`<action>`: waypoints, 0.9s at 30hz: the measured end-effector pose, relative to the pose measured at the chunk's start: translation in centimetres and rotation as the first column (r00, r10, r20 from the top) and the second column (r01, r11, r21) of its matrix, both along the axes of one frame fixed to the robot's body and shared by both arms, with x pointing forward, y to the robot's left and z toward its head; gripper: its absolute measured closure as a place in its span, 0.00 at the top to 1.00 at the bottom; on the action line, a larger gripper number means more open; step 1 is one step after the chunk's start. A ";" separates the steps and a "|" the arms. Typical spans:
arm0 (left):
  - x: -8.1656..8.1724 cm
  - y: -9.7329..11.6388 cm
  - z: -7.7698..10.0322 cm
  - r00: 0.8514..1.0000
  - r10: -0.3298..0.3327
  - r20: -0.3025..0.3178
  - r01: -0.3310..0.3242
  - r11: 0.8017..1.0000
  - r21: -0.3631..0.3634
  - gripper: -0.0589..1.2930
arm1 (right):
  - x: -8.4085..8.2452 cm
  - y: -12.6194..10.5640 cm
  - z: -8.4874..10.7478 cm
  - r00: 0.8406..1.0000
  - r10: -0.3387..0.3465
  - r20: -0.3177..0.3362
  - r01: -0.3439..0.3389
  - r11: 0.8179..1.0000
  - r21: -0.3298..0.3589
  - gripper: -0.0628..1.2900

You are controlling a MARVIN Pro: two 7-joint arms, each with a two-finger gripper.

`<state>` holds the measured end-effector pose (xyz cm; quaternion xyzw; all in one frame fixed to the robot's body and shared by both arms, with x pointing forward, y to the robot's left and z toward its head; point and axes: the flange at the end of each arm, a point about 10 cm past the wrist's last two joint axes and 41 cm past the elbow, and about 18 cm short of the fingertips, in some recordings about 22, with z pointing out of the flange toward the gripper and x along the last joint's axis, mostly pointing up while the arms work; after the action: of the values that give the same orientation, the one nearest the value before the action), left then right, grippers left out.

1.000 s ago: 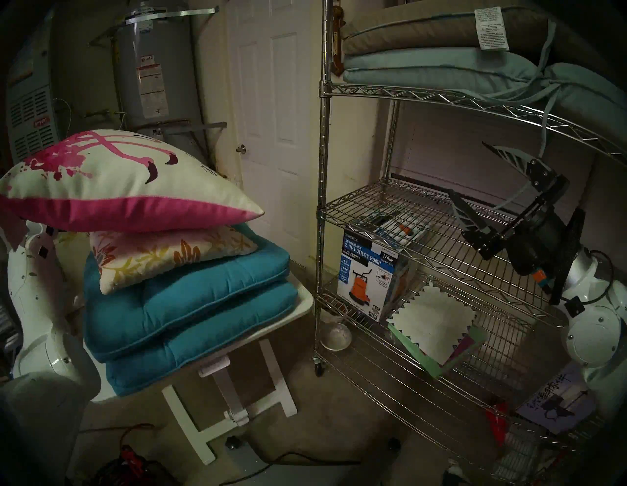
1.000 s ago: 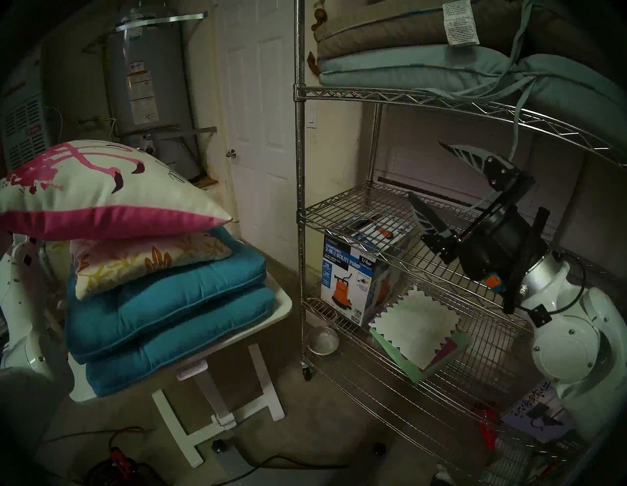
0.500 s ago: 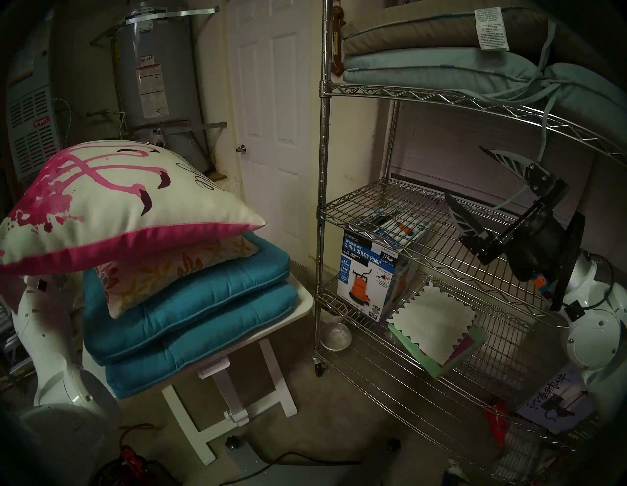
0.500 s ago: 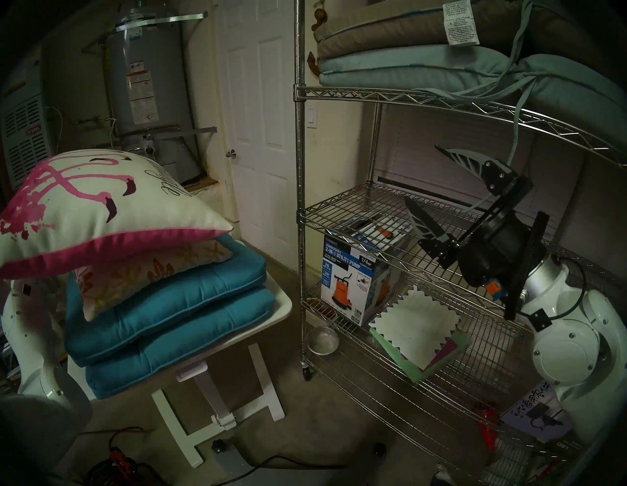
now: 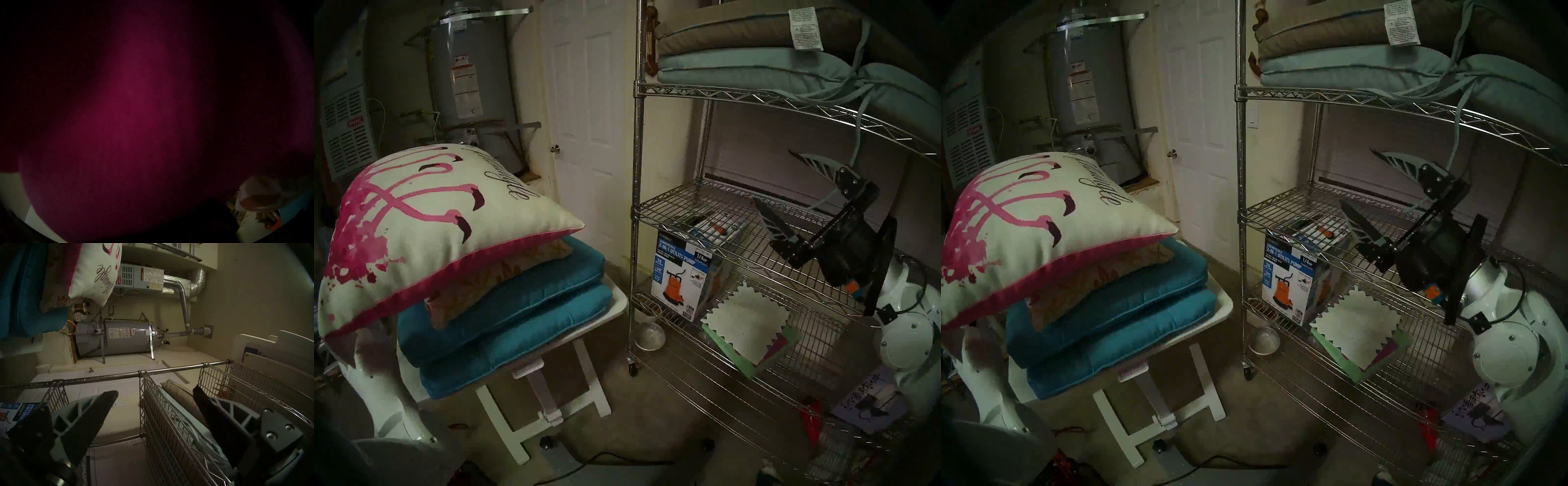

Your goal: Take cushion off the shelf

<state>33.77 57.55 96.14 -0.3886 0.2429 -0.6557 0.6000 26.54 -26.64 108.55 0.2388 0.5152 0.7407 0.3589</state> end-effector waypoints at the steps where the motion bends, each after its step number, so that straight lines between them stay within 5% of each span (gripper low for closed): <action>1: -0.3 -0.2 -0.3 1.000 -0.001 0.000 0.001 1.000 -0.005 0.07 | 0.0 0.1 -0.1 1.000 0.003 -0.003 -0.003 1.000 0.000 0.95; 10: -2.8 -2.8 -1.4 1.000 0.000 0.011 0.000 1.000 -0.027 0.07 | 0.0 0.6 -0.8 0.999 0.027 -0.026 -0.027 1.000 -0.003 0.95; 27: -4.3 -4.9 -0.3 0.999 0.044 -0.026 -0.047 0.989 -0.140 0.07 | 0.1 1.1 -1.5 0.999 0.021 -0.036 -0.021 1.000 -0.018 0.95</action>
<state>29.44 52.62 95.87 -0.4428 0.1938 -0.6529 0.5831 26.67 -25.50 107.02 0.2433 0.5308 0.7353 0.3441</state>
